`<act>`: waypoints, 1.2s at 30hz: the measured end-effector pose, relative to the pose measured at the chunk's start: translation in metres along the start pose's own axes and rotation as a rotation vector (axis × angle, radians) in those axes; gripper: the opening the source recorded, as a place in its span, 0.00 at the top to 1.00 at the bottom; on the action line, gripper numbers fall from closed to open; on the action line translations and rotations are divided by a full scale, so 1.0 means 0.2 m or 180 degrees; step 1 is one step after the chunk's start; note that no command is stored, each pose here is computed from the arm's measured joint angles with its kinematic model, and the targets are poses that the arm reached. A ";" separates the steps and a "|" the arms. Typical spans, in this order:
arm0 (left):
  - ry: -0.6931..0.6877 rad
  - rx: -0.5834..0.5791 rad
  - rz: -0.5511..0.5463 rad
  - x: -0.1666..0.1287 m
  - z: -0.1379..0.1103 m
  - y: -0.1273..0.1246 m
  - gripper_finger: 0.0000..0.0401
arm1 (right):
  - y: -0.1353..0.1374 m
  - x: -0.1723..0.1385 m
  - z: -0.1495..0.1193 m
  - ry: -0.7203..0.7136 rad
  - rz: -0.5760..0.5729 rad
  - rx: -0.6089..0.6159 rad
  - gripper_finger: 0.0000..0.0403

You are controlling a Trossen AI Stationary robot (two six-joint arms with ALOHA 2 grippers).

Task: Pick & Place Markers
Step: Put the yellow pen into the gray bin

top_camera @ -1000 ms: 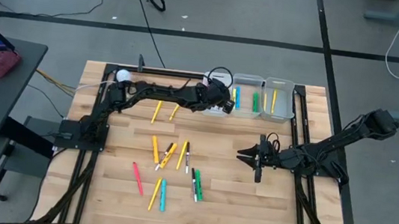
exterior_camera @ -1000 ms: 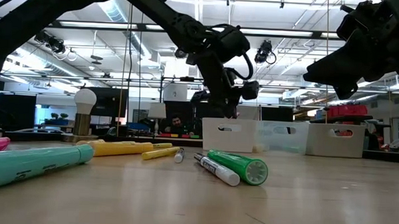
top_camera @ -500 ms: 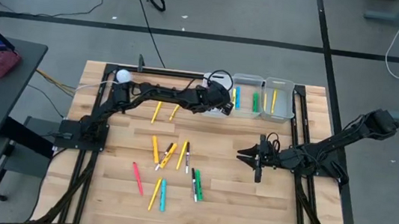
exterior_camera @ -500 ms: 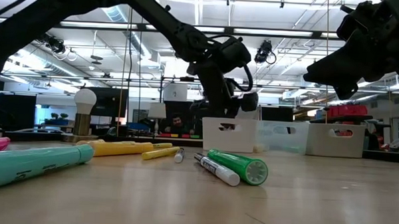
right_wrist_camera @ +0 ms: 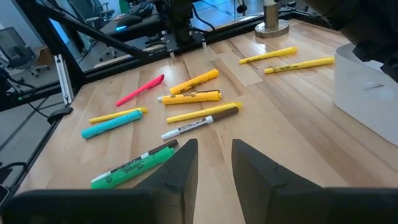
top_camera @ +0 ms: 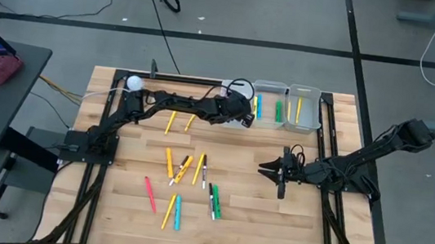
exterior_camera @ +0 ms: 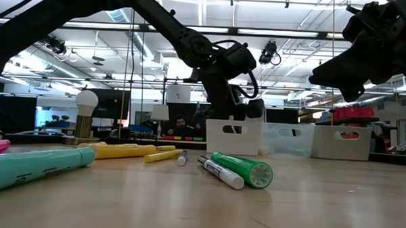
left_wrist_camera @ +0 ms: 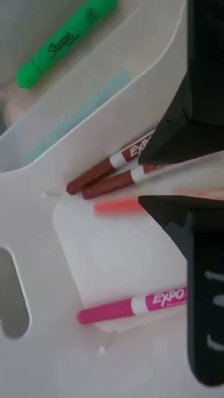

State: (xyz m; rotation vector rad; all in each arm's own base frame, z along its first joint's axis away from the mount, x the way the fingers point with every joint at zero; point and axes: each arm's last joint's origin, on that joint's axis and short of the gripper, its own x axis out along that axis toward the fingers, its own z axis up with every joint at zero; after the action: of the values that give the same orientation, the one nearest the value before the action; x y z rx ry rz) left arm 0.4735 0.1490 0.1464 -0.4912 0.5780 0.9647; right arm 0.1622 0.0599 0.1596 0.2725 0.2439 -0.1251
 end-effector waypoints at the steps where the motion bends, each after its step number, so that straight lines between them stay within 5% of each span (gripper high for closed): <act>1: 0.0020 -0.0005 -0.0018 0.00 0.00 0.00 0.75 | 0.00 0.00 0.00 0.0001 0.0000 -0.0001 0.76; 10: -0.0034 0.0033 -0.0132 -0.05 0.10 0.03 0.69 | 0.00 0.00 0.00 0.0003 -0.0001 -0.0002 0.76; 20: -0.0414 0.1002 -0.0224 -0.56 0.23 -0.10 0.73 | 0.00 0.00 0.00 0.0007 -0.0003 -0.0004 0.76; 29: -0.0029 0.2208 0.0652 -1.07 -0.02 -0.10 0.77 | 0.00 0.00 0.00 0.0008 -0.0002 0.0007 0.76; 36: 0.0441 0.2261 0.1172 -1.31 -0.23 -0.01 0.80 | 0.00 0.00 0.00 0.0001 0.0000 0.0019 0.76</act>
State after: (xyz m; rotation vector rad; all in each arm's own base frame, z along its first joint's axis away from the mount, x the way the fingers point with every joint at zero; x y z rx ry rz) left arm 0.3477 -0.0415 0.2821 0.1954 1.1046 0.9970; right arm 0.1622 0.0598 0.1596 0.2784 0.2439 -0.1259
